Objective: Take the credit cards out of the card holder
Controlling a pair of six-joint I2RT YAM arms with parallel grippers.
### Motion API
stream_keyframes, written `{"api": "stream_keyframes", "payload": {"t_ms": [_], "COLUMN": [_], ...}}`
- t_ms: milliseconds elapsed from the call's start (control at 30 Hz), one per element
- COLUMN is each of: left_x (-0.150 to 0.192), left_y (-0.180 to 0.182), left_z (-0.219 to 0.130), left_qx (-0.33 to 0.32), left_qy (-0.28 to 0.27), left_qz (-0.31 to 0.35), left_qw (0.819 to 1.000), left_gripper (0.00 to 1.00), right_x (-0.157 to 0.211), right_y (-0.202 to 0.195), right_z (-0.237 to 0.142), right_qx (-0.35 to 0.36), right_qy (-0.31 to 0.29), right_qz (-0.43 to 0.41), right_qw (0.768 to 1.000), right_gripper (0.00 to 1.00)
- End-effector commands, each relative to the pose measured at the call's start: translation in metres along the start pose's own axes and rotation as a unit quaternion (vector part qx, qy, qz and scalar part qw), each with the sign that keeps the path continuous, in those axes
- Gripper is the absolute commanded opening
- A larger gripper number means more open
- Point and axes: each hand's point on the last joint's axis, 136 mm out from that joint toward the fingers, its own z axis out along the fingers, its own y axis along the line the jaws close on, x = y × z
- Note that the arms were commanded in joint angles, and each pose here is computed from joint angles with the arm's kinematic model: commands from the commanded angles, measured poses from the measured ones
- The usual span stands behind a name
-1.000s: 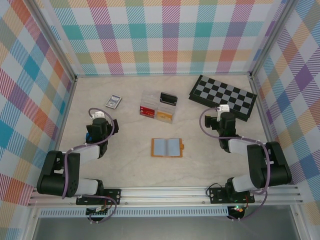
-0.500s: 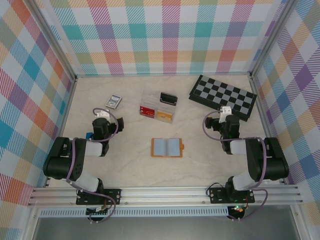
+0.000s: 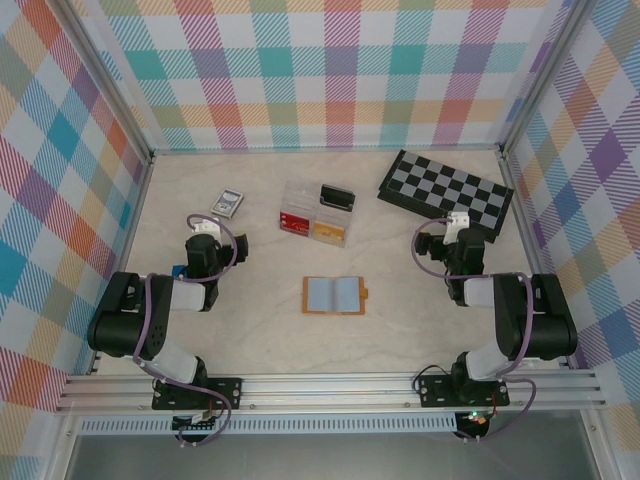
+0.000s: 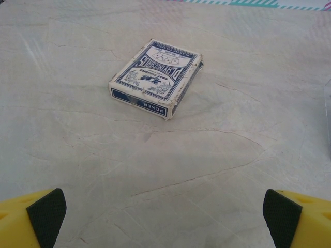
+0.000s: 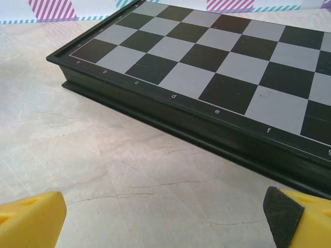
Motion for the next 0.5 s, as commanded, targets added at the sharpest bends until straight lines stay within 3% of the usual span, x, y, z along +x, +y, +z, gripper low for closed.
{"api": "stream_keyframes", "payload": {"t_ms": [0, 467], "left_x": [-0.0075, -0.0081], "left_y": [0.0020, 0.0013], "left_z": [0.0036, 0.0039], "left_qx": [-0.003, -0.002], "left_qy": [-0.007, -0.007], "left_qz": [0.002, 0.003], "left_qw": [1.000, 1.000], "left_gripper": [1.00, 1.00], "right_x": [-0.0090, -0.0086], "right_y": [0.0041, 0.0037], "right_z": [0.0028, 0.0026], "right_qx": [-0.013, -0.013], "right_qy": [-0.010, -0.010], "right_qz": [0.009, 0.009], "right_qw": [1.000, 1.000], "right_gripper": [1.00, 1.00]}}
